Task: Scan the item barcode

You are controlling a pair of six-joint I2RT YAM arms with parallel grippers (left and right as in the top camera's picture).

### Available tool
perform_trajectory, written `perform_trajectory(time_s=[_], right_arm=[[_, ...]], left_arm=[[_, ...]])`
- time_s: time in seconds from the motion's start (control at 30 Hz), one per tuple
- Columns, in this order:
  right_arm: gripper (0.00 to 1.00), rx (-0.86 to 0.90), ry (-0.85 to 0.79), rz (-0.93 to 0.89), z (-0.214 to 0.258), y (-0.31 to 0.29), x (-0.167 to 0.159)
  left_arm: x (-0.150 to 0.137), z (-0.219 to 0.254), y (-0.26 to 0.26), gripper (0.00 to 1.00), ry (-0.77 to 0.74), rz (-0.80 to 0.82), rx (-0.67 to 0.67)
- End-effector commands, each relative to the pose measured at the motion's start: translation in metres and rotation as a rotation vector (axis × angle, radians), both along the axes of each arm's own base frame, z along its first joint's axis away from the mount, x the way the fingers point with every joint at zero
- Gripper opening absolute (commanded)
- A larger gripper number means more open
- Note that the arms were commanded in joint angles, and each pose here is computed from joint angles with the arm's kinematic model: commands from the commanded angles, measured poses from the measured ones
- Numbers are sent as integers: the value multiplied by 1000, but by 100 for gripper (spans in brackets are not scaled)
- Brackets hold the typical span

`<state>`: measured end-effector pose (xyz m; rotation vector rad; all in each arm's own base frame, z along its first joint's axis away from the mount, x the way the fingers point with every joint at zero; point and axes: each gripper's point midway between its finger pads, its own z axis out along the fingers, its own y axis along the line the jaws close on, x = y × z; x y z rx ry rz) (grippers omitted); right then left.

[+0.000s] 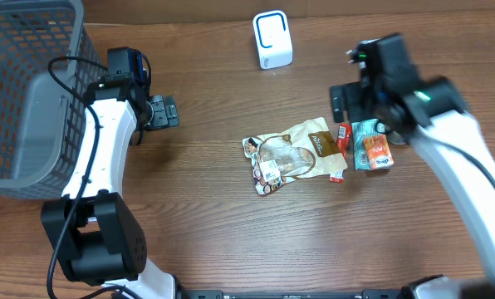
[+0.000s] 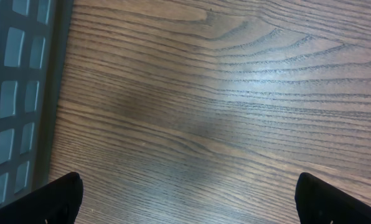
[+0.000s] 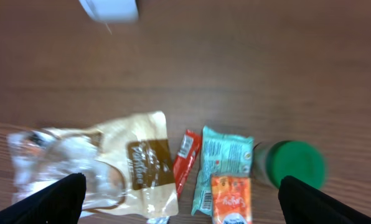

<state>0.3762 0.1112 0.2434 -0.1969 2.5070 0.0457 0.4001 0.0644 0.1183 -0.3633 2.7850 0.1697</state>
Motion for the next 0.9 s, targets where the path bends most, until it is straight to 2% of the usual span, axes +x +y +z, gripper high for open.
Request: perform_trajectory(time_s=[0.0, 0.1, 0.27, 0.4, 0.53, 0.63, 0.73, 0.87], right_arm=[[100, 66, -205, -19, 77, -14, -27], [100, 113, -341, -22, 124, -25, -58], [100, 153, -571, -60, 189, -61, -131], [100, 187, -676, -80, 206, -84, -189], [100, 204, -770, -121, 202, -103, -229], [100, 208, -809, -146, 183, -110, -247], [100, 211, -840, -163, 155, -112, -251], [100, 239, -926, -154, 129, -108, -240]], left_arm=[[4, 15, 3, 100, -42, 8, 12], [4, 15, 3, 100, -41, 9, 12], [4, 15, 3, 100, -41, 8, 12], [4, 15, 3, 100, -41, 8, 12], [4, 15, 3, 100, -41, 8, 12], [4, 15, 3, 100, -41, 8, 12], [4, 15, 3, 99, -41, 8, 12], [4, 15, 3, 100, -41, 8, 12]])
